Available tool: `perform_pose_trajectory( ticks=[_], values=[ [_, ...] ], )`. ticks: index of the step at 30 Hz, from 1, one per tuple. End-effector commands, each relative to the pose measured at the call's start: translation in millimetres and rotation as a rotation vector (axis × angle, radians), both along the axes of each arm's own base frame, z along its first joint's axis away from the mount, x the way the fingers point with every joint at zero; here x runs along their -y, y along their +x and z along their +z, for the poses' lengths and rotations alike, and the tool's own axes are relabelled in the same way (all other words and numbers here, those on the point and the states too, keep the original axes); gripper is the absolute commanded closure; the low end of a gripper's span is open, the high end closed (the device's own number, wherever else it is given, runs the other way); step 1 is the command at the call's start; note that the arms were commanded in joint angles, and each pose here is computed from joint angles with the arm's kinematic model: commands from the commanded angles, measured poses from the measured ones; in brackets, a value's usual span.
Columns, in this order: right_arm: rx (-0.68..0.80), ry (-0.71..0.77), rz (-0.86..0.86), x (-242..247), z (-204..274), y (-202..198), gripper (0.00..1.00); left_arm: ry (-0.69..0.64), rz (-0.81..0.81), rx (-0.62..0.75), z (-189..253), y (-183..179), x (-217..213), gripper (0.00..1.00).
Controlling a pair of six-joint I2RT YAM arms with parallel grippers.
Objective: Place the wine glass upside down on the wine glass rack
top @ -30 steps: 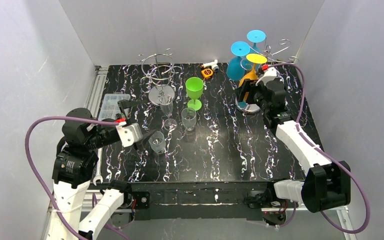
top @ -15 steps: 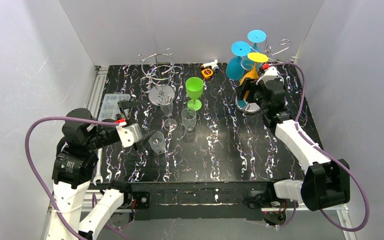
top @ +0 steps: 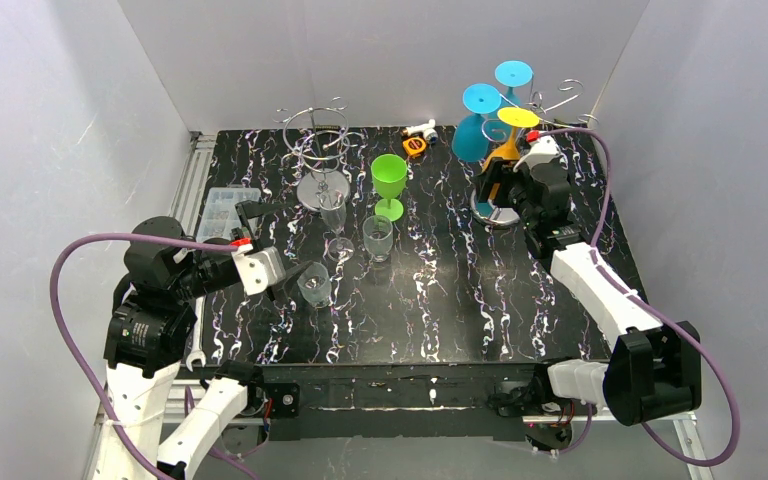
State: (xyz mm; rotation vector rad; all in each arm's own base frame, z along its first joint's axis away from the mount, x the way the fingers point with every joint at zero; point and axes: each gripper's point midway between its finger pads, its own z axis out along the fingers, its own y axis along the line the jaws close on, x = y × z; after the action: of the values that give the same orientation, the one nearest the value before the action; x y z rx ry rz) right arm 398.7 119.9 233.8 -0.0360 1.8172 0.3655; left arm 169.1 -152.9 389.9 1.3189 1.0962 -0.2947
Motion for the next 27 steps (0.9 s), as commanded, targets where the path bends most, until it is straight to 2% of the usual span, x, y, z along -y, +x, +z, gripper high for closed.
perform_pose_trajectory(
  ticks=[1,8,14,20,23,25,27],
  values=[
    [-0.032,-0.032,-0.014,-2,-16,-1,0.31,0.001,-0.024,-0.017,-3,-3,3,0.02],
    [0.001,-0.084,-0.157,19,1,-11,0.32,0.000,-0.041,-0.013,0,-3,5,0.02],
    [0.080,-0.064,-0.141,19,45,-44,0.31,-0.012,-0.064,0.021,8,-6,7,0.02],
    [0.065,-0.022,0.092,-19,71,-97,0.31,-0.047,-0.132,0.096,29,-14,15,0.02],
    [0.029,-0.007,0.308,-63,76,-125,0.32,-0.065,-0.184,0.142,45,-14,22,0.02],
    [-0.027,-0.059,0.408,-98,72,-141,0.33,-0.085,-0.227,0.162,57,-7,29,0.02],
    [-0.011,-0.123,0.487,-136,74,-162,0.32,-0.097,-0.261,0.192,75,4,39,0.02]
  ],
)
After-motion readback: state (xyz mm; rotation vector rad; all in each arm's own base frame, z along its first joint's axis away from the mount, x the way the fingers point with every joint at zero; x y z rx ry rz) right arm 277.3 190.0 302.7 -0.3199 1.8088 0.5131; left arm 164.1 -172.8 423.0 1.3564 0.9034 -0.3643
